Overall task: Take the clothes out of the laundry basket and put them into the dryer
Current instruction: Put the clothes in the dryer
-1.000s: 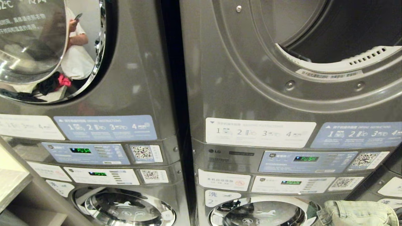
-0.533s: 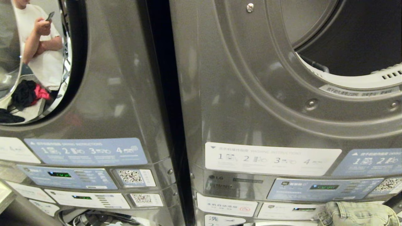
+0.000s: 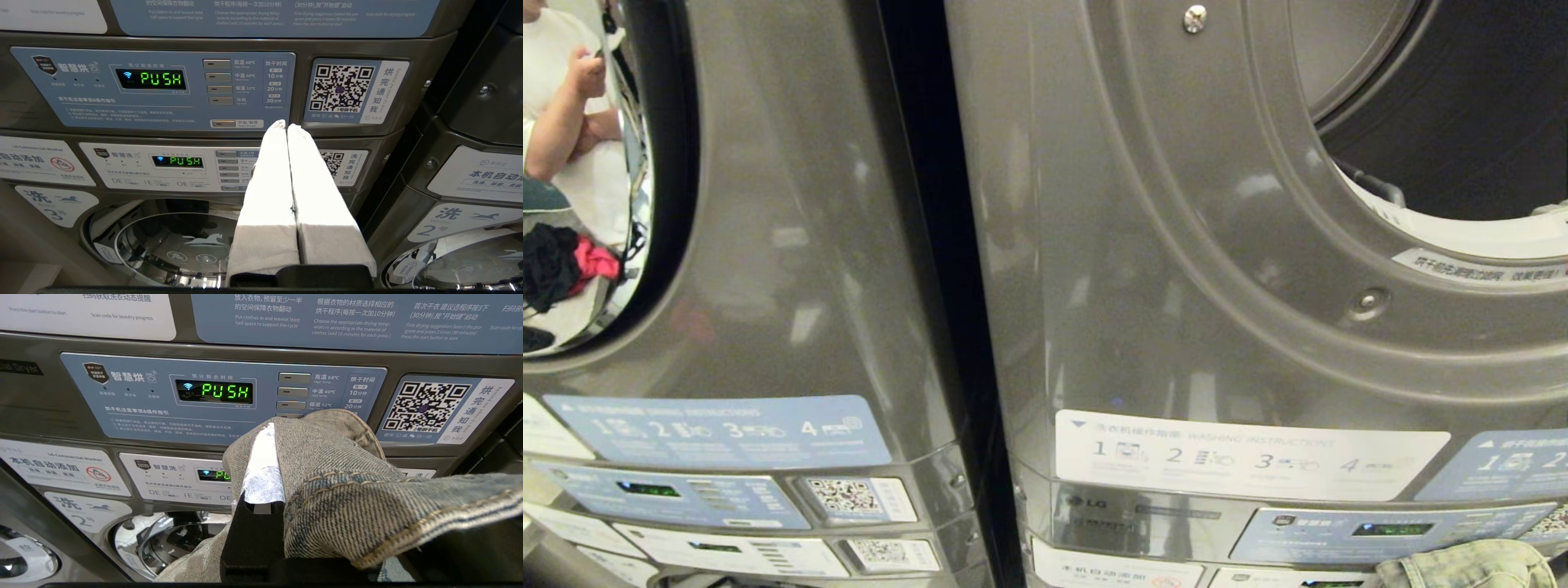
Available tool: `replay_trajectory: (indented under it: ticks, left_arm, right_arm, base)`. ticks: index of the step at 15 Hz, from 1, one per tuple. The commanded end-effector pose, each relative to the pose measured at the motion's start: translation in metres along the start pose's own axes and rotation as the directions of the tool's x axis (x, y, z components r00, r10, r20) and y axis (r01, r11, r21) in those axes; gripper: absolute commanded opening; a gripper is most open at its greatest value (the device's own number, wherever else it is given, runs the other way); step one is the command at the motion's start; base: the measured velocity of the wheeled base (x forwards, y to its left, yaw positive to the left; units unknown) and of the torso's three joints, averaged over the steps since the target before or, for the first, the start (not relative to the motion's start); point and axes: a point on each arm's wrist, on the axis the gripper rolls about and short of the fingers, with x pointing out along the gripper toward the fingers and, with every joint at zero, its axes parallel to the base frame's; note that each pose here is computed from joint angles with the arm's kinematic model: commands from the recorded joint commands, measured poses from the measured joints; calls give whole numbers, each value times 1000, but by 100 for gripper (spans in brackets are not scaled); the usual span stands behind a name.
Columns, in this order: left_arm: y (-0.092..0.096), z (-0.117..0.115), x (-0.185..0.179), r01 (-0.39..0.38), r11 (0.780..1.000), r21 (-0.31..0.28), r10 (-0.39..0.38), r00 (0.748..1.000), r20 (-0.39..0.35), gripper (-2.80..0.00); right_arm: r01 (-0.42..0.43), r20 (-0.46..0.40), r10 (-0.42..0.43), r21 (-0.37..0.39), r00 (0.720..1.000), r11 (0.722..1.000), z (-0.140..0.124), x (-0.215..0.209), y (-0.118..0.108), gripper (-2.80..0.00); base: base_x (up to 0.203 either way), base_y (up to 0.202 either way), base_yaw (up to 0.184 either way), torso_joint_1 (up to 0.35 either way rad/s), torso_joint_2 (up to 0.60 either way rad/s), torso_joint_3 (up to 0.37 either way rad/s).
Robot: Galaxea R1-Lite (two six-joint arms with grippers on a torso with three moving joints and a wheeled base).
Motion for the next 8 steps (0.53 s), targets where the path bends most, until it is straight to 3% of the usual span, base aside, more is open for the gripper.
replay_trajectory:
  ticks: [1, 3, 5, 6, 8]
  left_arm:
    - [0, 0, 0, 0, 1000, 0, 0, 1000, 0, -280]
    - [0, 0, 0, 0, 1000, 0, 0, 1000, 0, -280]
    - [0, 0, 0, 0, 1000, 0, 0, 1000, 0, -280]
    - [0, 0, 0, 0, 1000, 0, 0, 1000, 0, -280]
    - [0, 0, 0, 0, 1000, 0, 0, 1000, 0, -280]
  right_arm:
    - [-2, 3, 2, 7, 1000, 1000, 0, 0, 0, -280]
    - [-13, -2, 13, -39, 1000, 999, 0, 0, 0, -280]
    - [-21, 74, 30, -118, 997, 993, 21, -6, 0, -280]
    - [-22, 132, 39, -131, 991, 991, 45, -13, 0, -280]
    - [-16, 227, 49, -147, 973, 989, 117, -24, -2, -280]
  base:
    - [0, 0, 0, 0, 0, 0]
    - [0, 0, 0, 0, 0, 0]
    - [0, 0, 0, 0, 0, 0]
    - [0, 0, 0, 0, 0, 0]
    - [0, 0, 0, 0, 0, 0]
